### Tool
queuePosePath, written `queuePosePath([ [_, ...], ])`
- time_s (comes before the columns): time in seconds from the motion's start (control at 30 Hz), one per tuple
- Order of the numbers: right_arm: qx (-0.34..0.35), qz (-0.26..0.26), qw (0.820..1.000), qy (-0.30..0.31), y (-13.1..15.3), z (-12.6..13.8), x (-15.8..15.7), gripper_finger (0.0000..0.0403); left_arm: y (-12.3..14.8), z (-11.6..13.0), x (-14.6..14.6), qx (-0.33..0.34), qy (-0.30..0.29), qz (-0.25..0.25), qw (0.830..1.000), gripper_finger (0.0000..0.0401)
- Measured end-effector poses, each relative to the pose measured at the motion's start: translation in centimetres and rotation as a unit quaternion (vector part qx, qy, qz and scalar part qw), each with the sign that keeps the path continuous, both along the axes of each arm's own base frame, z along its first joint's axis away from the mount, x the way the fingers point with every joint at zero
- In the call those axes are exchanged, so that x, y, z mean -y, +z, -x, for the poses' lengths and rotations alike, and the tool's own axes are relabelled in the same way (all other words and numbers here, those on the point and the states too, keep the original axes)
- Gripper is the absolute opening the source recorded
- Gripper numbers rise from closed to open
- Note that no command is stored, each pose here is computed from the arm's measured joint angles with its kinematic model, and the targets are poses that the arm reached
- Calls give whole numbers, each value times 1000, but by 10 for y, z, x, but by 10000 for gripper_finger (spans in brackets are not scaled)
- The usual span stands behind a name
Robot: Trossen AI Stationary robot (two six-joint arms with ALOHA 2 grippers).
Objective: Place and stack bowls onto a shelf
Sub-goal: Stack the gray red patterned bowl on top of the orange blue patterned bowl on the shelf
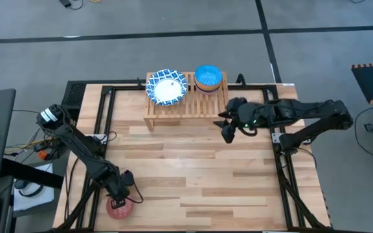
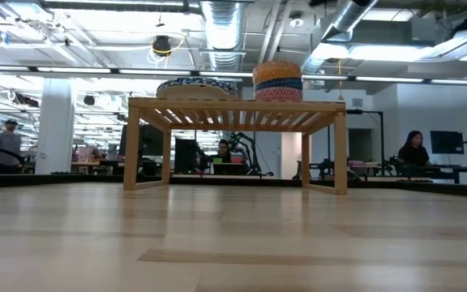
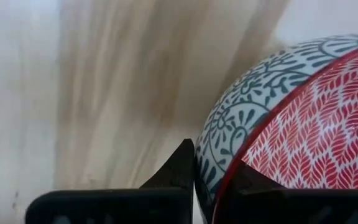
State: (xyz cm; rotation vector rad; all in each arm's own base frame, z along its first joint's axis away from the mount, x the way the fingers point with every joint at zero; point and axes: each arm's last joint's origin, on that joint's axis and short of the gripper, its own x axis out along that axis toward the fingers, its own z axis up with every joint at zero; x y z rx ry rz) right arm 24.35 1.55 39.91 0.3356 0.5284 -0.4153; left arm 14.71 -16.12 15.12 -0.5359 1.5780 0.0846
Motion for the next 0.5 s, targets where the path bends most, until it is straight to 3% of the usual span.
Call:
queuePosePath([
  [0.27,-18,-75,995,-59,-45,-4,-6,211,16,-9,-18,30,114,-46,992,3],
  [0.5,25,-105,992,-57,-59,-15,-16,211,52,-27,-42,110,203,-97,968,2],
])
